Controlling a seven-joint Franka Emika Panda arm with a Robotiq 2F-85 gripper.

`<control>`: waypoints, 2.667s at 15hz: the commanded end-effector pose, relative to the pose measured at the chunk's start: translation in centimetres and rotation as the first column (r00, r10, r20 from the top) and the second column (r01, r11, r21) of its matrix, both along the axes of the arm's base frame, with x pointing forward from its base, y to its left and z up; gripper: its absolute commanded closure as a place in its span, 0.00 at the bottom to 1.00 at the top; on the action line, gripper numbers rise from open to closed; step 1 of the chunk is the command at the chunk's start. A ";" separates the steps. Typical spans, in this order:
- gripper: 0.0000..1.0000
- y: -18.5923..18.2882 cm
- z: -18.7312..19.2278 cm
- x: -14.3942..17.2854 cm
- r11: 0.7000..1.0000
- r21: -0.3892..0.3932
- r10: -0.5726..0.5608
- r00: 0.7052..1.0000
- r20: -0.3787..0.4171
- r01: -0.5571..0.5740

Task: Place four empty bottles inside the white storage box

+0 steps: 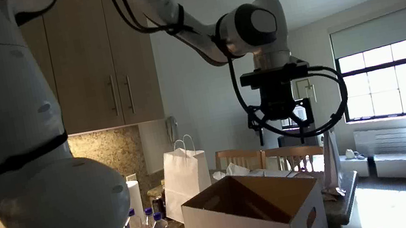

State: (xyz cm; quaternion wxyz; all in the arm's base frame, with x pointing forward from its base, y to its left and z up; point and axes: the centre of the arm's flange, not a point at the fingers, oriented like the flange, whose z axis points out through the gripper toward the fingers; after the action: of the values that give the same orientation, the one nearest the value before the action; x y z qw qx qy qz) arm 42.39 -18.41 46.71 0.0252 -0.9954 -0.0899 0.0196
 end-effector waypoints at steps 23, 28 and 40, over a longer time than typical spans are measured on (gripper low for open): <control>0.00 0.0 0.0 0.0 1.000 0.000 0.000 1.000 0.000 0.000; 0.00 1.8 -0.2 -0.6 0.999 -0.018 -0.027 0.999 0.043 0.027; 0.00 16.2 -2.4 -2.5 0.985 -0.110 -0.108 0.976 0.188 0.130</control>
State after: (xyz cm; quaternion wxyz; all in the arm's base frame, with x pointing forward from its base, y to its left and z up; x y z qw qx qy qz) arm 41.59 -5.47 44.20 -0.0306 -0.9970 -0.0241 -0.0668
